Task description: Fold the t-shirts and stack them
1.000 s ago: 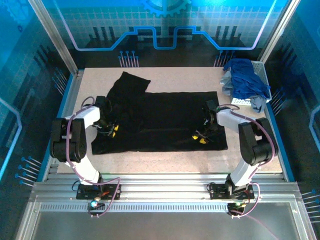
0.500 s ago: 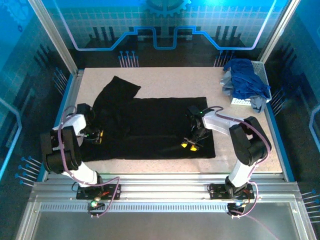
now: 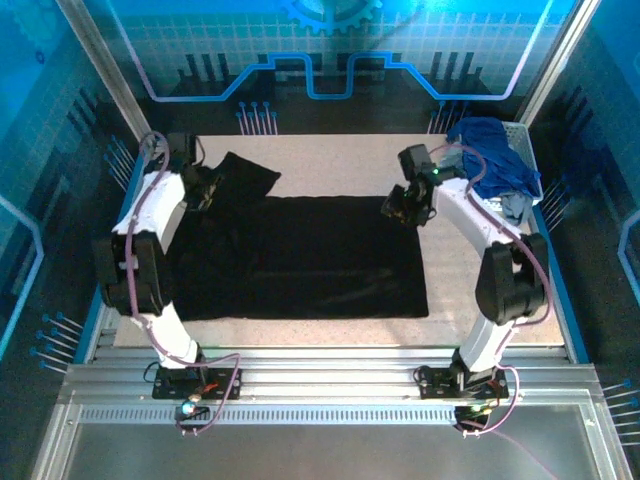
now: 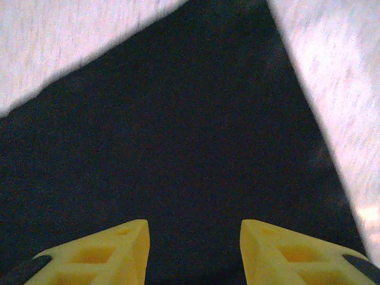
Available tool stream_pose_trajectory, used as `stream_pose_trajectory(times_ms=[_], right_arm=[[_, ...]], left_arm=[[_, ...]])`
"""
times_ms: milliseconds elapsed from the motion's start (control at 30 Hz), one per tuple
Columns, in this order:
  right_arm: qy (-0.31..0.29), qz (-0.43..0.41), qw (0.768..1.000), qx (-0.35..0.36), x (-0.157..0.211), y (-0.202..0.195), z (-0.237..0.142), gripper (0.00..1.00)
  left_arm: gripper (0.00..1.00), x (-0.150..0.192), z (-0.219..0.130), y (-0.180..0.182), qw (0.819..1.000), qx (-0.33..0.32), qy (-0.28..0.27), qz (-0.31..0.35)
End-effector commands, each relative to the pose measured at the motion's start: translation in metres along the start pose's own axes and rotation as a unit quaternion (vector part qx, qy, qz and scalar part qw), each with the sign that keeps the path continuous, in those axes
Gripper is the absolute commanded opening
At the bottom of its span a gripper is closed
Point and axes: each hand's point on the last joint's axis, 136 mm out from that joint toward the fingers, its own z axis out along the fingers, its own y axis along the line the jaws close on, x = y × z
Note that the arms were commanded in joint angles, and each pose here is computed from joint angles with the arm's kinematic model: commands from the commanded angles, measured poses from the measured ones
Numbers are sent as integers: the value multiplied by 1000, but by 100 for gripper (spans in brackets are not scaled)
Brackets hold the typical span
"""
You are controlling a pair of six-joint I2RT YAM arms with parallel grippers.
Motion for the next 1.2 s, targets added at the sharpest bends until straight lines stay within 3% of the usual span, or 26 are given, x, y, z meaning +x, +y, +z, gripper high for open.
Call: stream_pose_trajectory(times_ms=[0, 300, 733, 833, 1167], right_arm=[[-18, -25, 998, 51, -33, -12, 27, 46], [-26, -38, 994, 101, -89, -16, 80, 47], [45, 9, 990, 135, -80, -39, 131, 50], [51, 14, 990, 135, -79, -41, 138, 45], [36, 3, 992, 117, -87, -31, 131, 8]], left_arm=[[51, -13, 38, -32, 998, 40, -2, 55], [52, -52, 101, -78, 986, 92, -45, 128], [57, -70, 140, -84, 990, 96, -42, 98], [58, -75, 143, -85, 990, 90, -43, 98], [62, -107, 158, -73, 991, 53, -80, 94]])
